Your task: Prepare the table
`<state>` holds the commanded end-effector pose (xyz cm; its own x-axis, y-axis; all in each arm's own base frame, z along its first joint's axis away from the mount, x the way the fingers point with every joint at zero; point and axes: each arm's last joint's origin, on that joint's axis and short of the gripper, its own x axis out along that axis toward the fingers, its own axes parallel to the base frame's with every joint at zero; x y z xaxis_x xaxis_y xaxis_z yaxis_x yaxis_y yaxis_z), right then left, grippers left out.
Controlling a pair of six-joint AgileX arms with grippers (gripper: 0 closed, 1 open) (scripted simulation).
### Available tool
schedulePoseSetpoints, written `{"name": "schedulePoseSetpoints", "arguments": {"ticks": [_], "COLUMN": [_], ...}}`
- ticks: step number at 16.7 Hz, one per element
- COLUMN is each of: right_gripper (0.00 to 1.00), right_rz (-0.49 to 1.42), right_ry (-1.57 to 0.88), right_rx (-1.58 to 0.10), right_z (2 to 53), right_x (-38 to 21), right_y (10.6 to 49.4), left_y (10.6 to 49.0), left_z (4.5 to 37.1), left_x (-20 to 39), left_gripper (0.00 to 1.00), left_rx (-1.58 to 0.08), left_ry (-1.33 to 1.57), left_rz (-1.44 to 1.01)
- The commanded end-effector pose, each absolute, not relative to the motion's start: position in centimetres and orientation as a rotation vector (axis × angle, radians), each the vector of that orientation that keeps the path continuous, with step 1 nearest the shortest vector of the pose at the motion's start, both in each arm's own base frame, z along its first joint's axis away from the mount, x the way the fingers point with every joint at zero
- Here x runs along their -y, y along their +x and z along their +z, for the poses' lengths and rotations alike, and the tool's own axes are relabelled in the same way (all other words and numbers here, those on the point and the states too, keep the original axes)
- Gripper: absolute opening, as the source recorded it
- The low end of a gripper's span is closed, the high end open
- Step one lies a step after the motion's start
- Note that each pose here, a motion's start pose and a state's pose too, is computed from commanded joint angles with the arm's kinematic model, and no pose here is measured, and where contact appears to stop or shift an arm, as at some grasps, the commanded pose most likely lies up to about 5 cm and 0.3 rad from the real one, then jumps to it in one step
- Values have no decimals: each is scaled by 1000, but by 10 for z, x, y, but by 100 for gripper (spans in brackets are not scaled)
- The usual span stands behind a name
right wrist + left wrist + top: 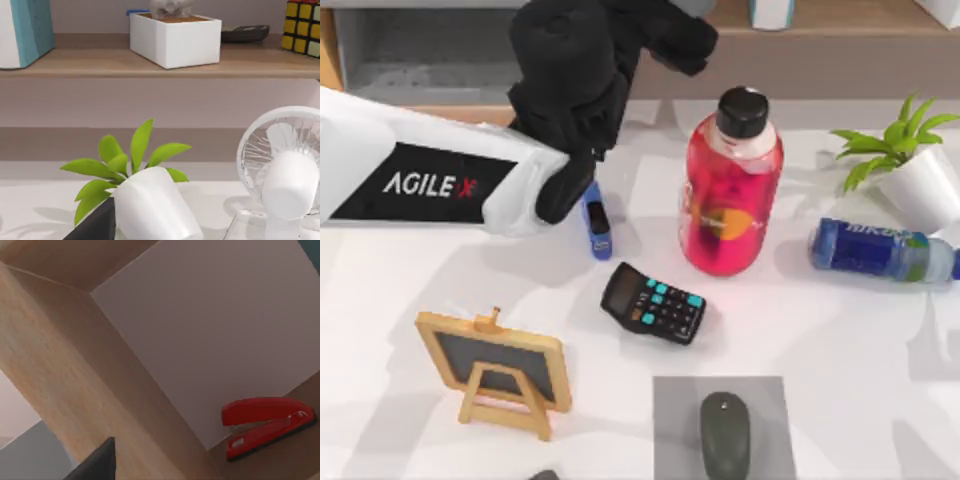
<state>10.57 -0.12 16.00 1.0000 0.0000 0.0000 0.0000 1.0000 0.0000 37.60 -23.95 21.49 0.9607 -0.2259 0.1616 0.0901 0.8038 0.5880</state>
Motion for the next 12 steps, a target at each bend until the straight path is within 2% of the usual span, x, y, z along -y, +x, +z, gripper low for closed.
{"name": "schedulePoseSetpoints", "arguments": {"ticks": [5,12], "right_gripper": [100,100], "right_rz": [0,0], "right_ry": [0,0], "right_rx": [0,0], "right_z": [160,160], "right_x": [1,1], "right_y": [106,106], "left_y": [385,403], "left_z": [240,219], "left_x": [320,388], "left_gripper": [100,100], "left_rx": [167,44], "left_ry": [278,19], "left_rz": [-124,-36]}}
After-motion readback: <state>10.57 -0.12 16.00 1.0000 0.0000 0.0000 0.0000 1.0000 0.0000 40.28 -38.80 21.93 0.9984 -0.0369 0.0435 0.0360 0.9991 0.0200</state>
